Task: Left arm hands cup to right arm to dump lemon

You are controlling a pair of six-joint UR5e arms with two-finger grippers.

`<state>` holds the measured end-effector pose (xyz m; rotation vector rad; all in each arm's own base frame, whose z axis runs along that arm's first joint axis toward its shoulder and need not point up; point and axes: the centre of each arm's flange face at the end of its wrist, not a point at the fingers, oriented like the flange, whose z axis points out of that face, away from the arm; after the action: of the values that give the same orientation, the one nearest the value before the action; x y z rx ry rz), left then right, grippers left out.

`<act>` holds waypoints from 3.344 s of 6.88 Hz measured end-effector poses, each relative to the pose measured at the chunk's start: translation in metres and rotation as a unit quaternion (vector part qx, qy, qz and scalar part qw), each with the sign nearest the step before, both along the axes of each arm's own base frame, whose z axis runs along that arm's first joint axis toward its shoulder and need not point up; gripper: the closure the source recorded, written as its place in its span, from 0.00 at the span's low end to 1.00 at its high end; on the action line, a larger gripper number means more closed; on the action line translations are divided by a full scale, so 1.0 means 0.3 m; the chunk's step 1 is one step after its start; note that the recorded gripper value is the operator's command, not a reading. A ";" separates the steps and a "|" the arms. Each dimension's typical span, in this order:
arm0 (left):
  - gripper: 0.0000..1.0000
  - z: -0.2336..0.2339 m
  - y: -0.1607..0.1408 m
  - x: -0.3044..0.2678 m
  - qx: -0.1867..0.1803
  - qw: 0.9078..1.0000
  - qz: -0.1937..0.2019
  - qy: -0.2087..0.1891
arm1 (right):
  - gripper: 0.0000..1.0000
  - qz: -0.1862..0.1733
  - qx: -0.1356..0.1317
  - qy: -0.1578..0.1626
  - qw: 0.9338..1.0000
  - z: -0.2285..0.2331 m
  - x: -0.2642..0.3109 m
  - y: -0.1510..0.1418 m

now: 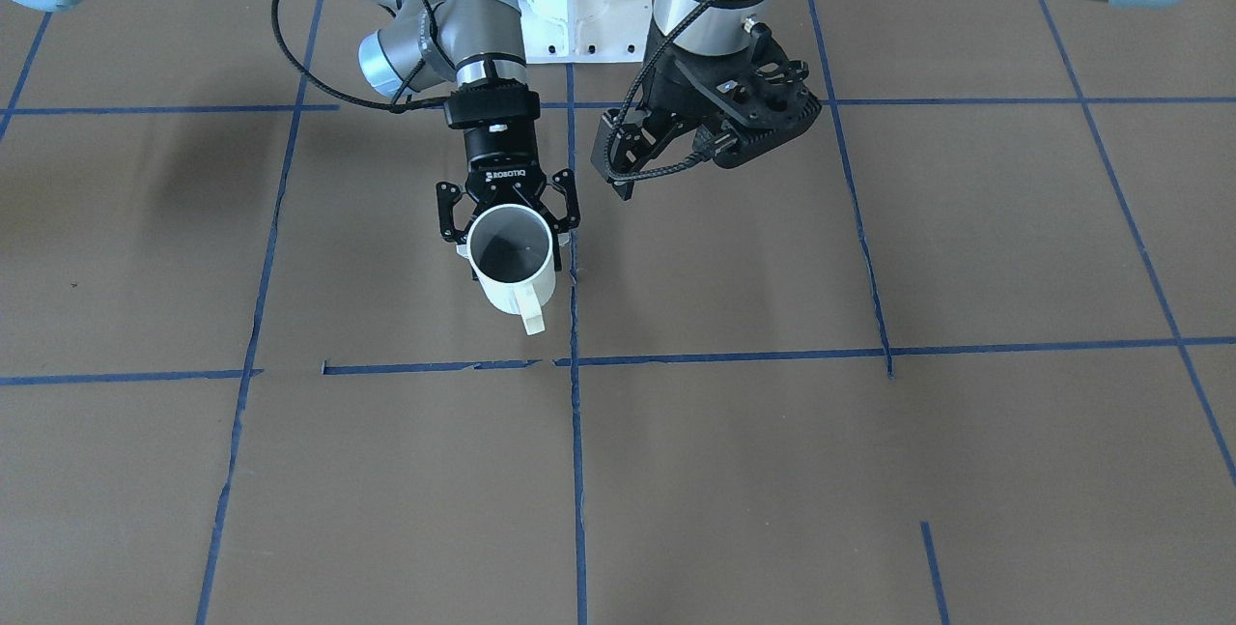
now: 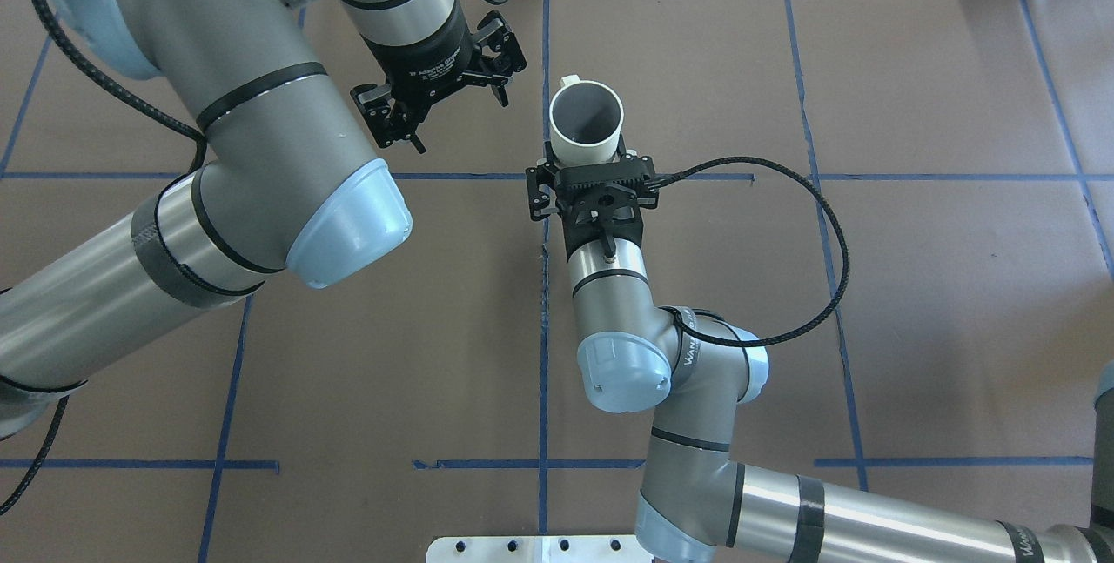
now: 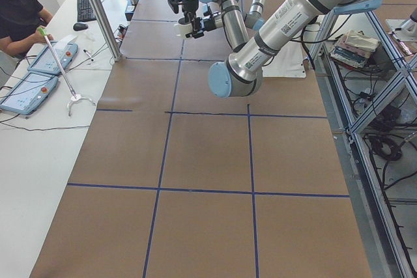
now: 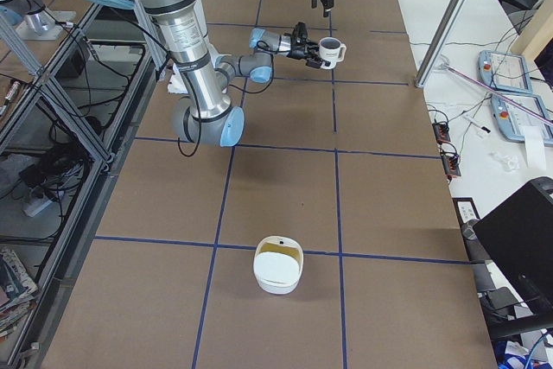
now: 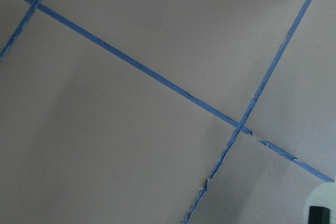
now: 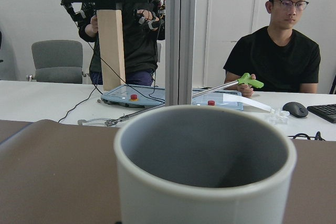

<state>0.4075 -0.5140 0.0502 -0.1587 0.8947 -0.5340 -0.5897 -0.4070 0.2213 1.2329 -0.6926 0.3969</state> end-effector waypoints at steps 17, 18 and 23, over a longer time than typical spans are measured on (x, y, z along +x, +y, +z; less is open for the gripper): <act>1.00 -0.005 -0.153 0.245 0.039 0.997 0.068 -0.023 | 0.74 -0.005 0.011 0.007 1.000 -0.076 -0.026 -0.010; 1.00 -0.004 -0.152 0.244 0.039 0.997 0.068 -0.023 | 0.01 -0.006 0.011 0.007 1.000 -0.076 -0.025 -0.009; 1.00 -0.018 -0.147 0.232 0.039 0.997 0.065 -0.021 | 0.00 -0.012 0.008 0.017 1.000 0.002 -0.062 0.009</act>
<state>0.4770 -0.5581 0.0449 -0.1333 0.8571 -0.3805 -0.6083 -0.4043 0.2218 1.2438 -0.6819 0.3511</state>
